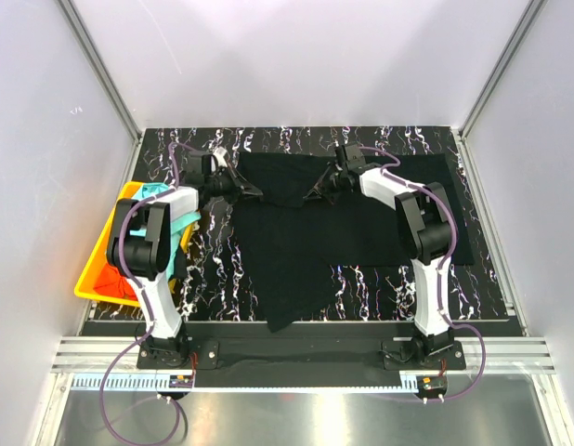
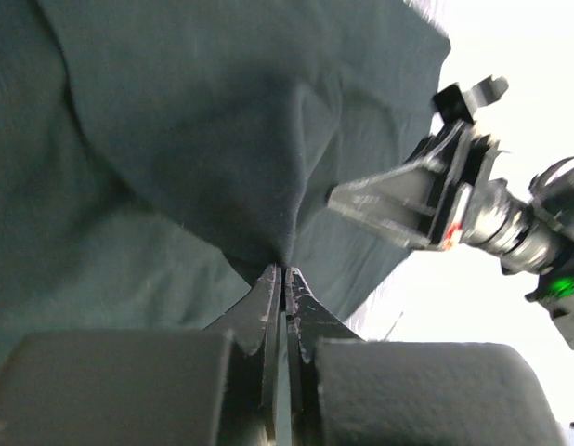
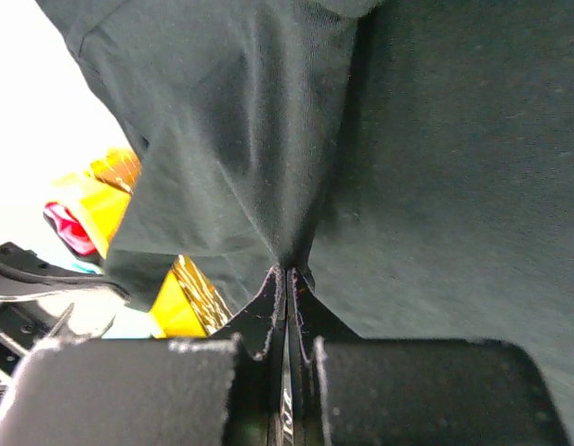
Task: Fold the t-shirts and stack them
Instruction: Fold the tshirt
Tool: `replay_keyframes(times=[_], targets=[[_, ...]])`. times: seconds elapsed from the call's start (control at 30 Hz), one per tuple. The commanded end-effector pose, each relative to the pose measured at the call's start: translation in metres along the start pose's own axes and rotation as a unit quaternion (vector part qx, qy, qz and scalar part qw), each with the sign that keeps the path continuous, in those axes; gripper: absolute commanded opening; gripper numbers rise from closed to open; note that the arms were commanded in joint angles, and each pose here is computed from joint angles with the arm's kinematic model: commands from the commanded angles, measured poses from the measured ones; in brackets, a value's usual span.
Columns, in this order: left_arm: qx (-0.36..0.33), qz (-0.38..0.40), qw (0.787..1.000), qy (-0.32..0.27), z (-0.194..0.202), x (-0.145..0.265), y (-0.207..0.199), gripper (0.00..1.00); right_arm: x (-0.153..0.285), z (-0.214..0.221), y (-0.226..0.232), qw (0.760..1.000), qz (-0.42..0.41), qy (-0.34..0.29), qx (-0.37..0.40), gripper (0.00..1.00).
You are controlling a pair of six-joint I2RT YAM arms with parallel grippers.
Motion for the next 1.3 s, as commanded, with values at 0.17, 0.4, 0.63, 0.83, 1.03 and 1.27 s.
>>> replay_keyframes(times=[0.17,0.4,0.63,0.83,1.03,1.27], targets=[[0.018,-0.007,0.999,0.031,0.036,0.01,-0.003,0.03,0.04,-0.015,0.01,0.997,-0.04,0.015,0.069,0.0],[0.028,-0.025,0.999,0.034,0.047,0.012,0.008,0.03,0.035,-0.028,-0.009,0.993,-0.052,0.069,0.075,0.0],[0.029,-0.036,0.998,0.037,0.049,0.011,0.011,0.06,0.029,-0.028,-0.014,0.987,-0.074,0.114,0.082,0.0],[0.011,-0.035,0.998,0.052,0.05,0.011,0.012,0.32,0.028,-0.024,-0.029,0.985,-0.073,0.133,0.087,0.15],[0.006,-0.048,0.997,0.068,0.052,0.008,0.02,0.4,0.026,-0.021,-0.038,0.983,-0.064,0.13,0.117,0.41],[0.006,-0.055,0.996,0.07,0.052,0.004,0.025,0.42,0.016,-0.018,-0.051,0.982,-0.049,0.138,0.12,0.43]])
Point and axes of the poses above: each gripper's point midway between its finger pads, its own x axis back along the fingers, its own y axis along the line the jaws close on, z = x × y, the point moved 9 cm from there along x, back along the fingers, and after that the axes turned 6 degrees about x, right-handed, at the moved point
